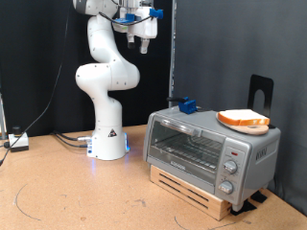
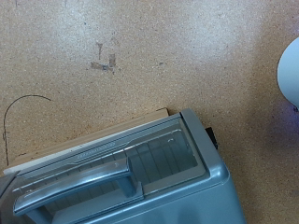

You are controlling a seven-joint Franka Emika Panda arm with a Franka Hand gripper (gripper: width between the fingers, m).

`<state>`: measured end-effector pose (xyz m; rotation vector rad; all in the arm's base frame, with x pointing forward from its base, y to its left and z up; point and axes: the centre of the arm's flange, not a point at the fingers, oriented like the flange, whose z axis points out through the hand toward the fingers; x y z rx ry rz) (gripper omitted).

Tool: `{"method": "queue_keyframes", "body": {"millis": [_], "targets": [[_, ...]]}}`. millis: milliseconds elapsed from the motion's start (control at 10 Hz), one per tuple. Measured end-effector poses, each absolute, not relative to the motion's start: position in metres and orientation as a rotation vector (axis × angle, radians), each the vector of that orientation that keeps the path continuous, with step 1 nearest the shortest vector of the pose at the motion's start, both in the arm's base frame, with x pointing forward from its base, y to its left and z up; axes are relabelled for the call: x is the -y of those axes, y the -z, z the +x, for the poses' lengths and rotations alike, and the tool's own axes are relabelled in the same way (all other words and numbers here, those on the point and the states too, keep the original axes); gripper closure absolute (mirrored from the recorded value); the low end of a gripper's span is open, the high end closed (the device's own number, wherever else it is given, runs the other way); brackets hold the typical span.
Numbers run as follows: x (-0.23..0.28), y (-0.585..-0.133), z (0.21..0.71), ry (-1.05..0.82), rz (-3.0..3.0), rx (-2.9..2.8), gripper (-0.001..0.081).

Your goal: Make a piece of toast with the oven

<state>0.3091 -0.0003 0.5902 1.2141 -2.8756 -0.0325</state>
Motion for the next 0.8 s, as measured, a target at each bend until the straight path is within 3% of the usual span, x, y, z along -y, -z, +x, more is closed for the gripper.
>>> {"method": "queue_keyframes", "body": {"millis": [800], "targets": [[-0.025, -0.585, 0.311, -0.041, 2.216, 2.438, -0.0001]]}}
